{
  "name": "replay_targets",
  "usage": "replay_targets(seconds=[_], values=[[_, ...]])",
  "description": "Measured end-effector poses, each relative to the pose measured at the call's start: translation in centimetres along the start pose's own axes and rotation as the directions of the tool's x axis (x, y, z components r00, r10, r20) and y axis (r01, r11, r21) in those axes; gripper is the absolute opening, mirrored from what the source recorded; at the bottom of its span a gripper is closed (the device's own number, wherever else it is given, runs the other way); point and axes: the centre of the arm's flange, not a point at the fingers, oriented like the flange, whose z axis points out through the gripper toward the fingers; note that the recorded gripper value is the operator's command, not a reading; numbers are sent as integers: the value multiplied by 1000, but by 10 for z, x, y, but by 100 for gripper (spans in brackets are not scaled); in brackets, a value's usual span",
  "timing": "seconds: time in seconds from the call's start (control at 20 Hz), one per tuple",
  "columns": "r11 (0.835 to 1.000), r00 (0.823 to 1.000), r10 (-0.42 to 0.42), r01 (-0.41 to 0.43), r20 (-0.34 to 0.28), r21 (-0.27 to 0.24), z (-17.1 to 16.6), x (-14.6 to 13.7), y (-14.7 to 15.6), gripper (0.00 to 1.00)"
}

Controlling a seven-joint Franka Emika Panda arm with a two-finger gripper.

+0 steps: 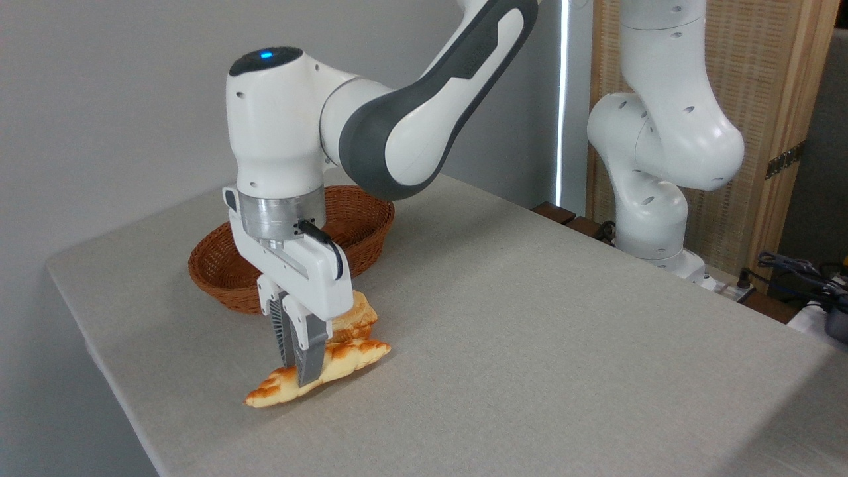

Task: Put bread into the basket
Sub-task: 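Carry the held croissant over the woven basket, then lower the croissant into the basket, open the gripper, raise it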

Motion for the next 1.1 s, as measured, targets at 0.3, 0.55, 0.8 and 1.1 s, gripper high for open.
replay_targets(seconds=[0.3, 0.55, 0.8, 1.1], values=[[1000, 999, -15, 15, -35, 9, -17, 4, -4, 23], [1000, 997, -27, 28, -69, 13, -35, 6, -4, 24], [998, 986, -66, 61, -156, -35, -60, 21, 5, 26], [990, 969, -77, 47, -234, -130, -86, 59, 72, 27]])
